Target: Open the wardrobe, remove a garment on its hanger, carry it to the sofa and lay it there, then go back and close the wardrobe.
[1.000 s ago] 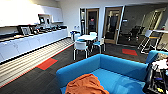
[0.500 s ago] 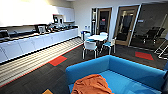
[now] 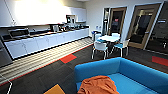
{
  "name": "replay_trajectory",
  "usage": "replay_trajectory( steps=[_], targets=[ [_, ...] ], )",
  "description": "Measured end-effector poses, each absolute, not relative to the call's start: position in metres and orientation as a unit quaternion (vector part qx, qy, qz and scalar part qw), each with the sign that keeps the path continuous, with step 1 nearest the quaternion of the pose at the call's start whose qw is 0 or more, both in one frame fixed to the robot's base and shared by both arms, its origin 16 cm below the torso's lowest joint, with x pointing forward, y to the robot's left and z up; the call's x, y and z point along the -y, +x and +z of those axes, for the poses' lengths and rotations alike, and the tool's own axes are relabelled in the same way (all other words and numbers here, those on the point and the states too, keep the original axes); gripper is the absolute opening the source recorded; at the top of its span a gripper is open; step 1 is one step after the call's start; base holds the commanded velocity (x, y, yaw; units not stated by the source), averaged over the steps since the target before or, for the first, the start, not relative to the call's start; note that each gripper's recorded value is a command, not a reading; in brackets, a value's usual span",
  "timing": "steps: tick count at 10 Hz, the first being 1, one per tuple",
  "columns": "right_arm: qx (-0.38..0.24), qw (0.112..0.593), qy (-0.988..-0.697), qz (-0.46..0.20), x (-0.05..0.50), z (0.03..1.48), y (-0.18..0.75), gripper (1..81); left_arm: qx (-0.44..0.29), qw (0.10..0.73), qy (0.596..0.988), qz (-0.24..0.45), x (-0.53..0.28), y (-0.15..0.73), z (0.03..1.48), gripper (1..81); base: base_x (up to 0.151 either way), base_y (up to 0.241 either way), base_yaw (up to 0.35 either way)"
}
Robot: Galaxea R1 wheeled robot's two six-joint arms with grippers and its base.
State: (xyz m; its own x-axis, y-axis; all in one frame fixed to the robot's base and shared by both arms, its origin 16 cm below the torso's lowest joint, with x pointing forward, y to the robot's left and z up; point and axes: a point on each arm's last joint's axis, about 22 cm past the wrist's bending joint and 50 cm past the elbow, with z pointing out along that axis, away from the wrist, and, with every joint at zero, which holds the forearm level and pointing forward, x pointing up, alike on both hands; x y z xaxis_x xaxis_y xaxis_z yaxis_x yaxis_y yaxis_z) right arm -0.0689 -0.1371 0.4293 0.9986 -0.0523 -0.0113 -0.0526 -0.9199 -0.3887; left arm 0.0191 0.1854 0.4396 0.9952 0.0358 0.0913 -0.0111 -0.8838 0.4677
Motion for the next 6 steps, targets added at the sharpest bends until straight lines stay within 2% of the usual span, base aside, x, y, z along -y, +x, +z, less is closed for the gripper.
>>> replay_trajectory(
  steps=[6],
  targets=[
    [-0.027,0.198,-0.980,0.001,0.1367,0.4293,-0.0695,81.1,0.006,0.232,0.972,0.041,-0.1788,0.0146,0.4368,81.1,0.000,0.000,0.306]
  ],
)
